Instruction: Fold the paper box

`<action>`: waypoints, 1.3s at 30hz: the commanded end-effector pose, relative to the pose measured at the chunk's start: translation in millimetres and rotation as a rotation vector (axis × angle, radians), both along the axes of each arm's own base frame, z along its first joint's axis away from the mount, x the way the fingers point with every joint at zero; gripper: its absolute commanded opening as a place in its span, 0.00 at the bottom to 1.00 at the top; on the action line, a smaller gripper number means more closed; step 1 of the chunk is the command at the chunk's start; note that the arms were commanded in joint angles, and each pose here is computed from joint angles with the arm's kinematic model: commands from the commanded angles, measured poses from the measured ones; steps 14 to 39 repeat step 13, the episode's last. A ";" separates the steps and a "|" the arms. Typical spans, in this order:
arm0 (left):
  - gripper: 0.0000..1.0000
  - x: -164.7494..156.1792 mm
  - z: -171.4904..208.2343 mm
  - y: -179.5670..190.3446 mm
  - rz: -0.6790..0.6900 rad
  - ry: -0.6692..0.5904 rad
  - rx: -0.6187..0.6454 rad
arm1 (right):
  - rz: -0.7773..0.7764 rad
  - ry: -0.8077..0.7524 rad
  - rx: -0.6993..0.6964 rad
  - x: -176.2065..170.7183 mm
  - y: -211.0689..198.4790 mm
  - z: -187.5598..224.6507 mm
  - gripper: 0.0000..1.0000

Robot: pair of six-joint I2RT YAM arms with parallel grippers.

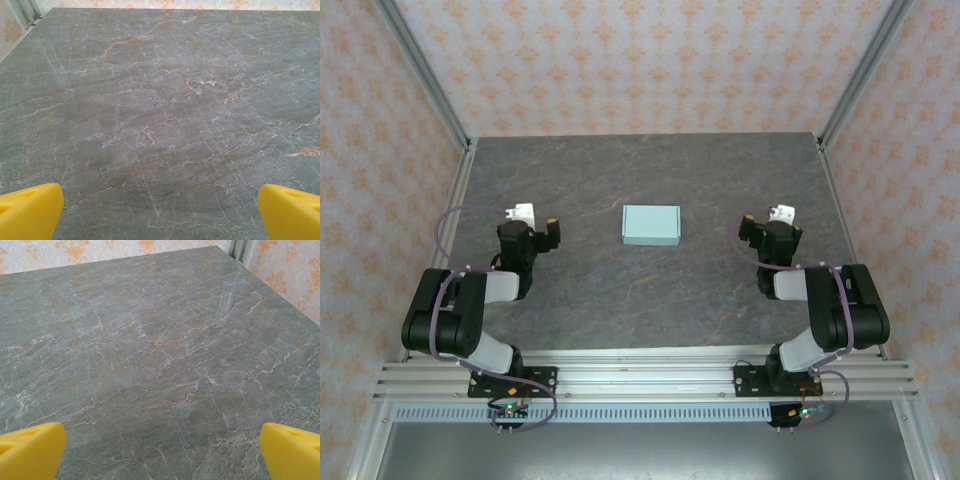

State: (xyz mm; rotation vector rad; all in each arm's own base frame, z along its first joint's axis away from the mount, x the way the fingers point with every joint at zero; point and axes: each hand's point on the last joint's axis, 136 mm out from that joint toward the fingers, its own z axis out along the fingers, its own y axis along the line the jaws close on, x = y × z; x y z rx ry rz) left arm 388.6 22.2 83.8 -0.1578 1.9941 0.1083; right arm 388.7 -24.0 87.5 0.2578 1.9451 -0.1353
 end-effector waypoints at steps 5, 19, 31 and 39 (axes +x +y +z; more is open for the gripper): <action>1.00 4.8 9.6 1.9 0.014 -0.020 0.024 | -0.007 -0.009 0.016 2.6 -1.0 2.4 0.99; 1.00 4.8 9.5 2.1 0.014 -0.020 0.024 | -0.007 -0.010 0.016 2.2 -1.1 2.7 0.99; 1.00 4.8 9.5 2.1 0.014 -0.020 0.024 | -0.007 -0.010 0.016 2.2 -1.1 2.7 0.99; 1.00 4.8 9.5 2.1 0.014 -0.020 0.024 | -0.007 -0.010 0.016 2.2 -1.1 2.7 0.99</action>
